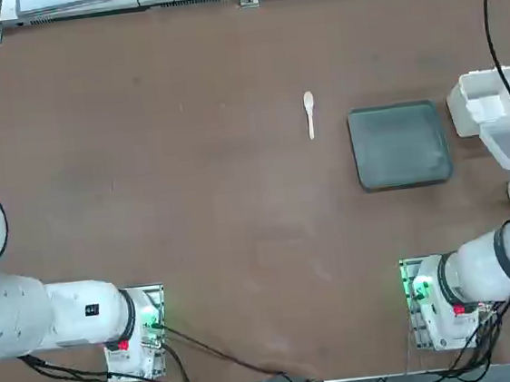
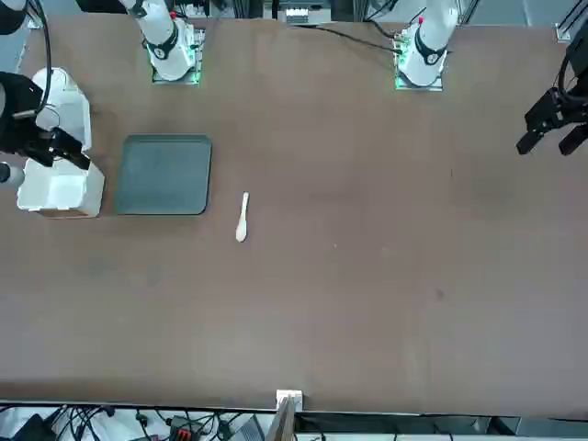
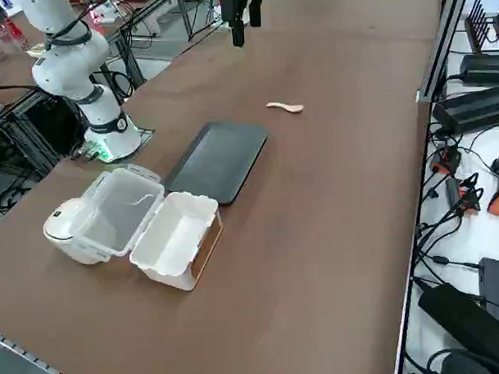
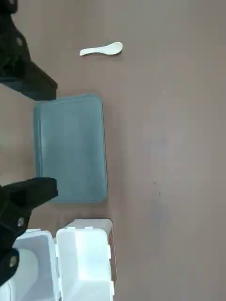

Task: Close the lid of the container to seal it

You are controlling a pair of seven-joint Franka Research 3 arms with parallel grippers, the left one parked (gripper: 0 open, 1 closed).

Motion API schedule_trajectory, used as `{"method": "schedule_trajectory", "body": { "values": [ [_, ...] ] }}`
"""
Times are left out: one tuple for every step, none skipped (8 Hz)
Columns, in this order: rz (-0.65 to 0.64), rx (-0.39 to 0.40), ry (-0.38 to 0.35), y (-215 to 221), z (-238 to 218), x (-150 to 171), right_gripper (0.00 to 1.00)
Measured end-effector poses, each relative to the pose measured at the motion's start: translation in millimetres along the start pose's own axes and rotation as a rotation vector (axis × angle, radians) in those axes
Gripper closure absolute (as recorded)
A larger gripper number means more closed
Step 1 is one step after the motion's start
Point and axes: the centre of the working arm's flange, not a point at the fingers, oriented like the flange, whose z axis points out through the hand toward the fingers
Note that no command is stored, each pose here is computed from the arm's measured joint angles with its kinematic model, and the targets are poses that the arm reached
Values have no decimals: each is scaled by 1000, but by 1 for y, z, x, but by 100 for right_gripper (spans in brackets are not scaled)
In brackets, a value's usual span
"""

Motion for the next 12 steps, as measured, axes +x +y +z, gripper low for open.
{"method": "schedule_trajectory", "body": {
  "values": [
    [0, 0, 0, 0, 0, 0, 0],
    [0, 0, 0, 0, 0, 0, 0],
    [-1, 0, -3, 0, 1, 0, 0],
    [-9, -4, -21, -5, 8, 2, 0],
    [-23, -33, -63, -16, 23, 3, 0],
    [-19, -83, -120, -28, 49, 2, 0],
    [-6, -128, -174, -37, 76, 0, 0],
    [14, -179, -227, -45, 104, -6, 0],
    [38, -252, -273, -52, 131, -15, 0],
    [74, -379, -302, -62, 162, -26, 0],
    [120, -522, -322, -74, 201, -41, 0],
    [164, -628, -344, -83, 245, -59, 2]
  ]
}}
